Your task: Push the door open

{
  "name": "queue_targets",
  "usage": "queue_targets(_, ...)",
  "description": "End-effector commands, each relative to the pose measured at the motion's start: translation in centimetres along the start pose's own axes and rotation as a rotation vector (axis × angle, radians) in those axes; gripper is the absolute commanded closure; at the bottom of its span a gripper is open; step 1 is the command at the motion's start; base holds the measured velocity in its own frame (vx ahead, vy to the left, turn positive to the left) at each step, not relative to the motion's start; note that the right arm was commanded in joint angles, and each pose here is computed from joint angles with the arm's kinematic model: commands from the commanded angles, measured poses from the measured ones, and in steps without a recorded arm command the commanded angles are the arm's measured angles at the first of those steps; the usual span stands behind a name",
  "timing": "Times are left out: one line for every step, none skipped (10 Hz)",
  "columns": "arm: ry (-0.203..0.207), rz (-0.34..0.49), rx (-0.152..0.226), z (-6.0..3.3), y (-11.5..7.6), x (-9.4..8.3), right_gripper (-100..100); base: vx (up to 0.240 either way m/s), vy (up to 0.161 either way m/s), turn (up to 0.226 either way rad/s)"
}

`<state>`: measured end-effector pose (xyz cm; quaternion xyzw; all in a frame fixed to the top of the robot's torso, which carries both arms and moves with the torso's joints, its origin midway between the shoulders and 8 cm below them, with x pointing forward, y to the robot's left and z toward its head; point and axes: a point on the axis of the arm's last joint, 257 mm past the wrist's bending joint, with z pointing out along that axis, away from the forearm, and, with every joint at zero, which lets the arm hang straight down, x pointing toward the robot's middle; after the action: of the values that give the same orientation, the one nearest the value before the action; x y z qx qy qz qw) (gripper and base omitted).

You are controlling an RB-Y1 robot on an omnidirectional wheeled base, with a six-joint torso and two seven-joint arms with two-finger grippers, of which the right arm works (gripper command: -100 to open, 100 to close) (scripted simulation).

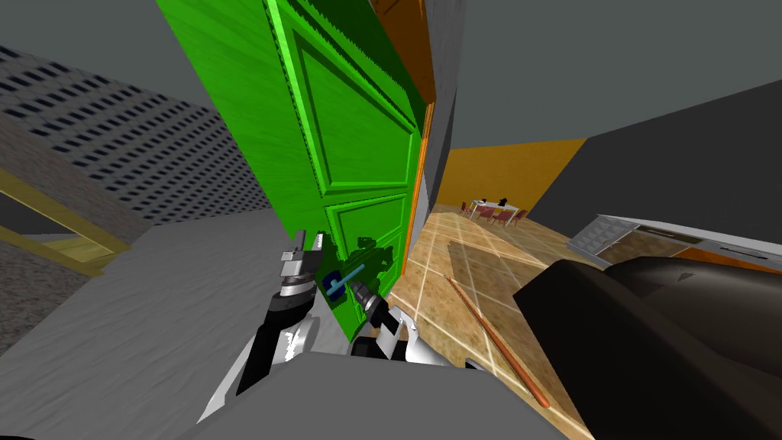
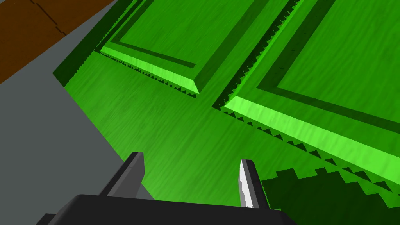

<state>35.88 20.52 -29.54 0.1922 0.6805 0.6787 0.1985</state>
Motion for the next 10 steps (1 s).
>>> queue_targets(0.0,0.0,0.0,-0.02,0.0,0.0,100,-0.014,-0.022,0.002)
queue_targets(0.0,0.0,0.0,-0.02,0.0,0.0,100,-0.008,-0.014,0.0)
queue_targets(0.0,0.0,0.0,-0.02,0.0,0.0,100,-0.004,-0.006,0.0)
queue_targets(0.0,0.0,0.0,-0.02,0.0,0.0,100,0.0,0.0,0.0)
queue_targets(-0.023,-0.009,0.017,-0.62,-0.7,-1.5,-100,-0.153,-0.07,-0.13)
queue_targets(-0.027,-0.009,0.017,-0.62,-0.7,-1.7,-100,-0.183,-0.123,-0.078)
queue_targets(-0.037,-0.003,0.013,-0.42,-0.4,-2.0,-100,-0.17,-0.117,-0.061)
queue_targets(-0.043,0.006,0.004,-0.03,0.1,-1.9,-100,-0.188,-0.129,-0.093)
queue_targets(-0.038,0.001,0.008,-0.14,-0.1,-2.0,-100,-0.085,-0.062,-0.009)
queue_targets(-0.047,-0.007,0.018,-0.43,-0.6,-2.6,-100,0.061,0.087,0.047)
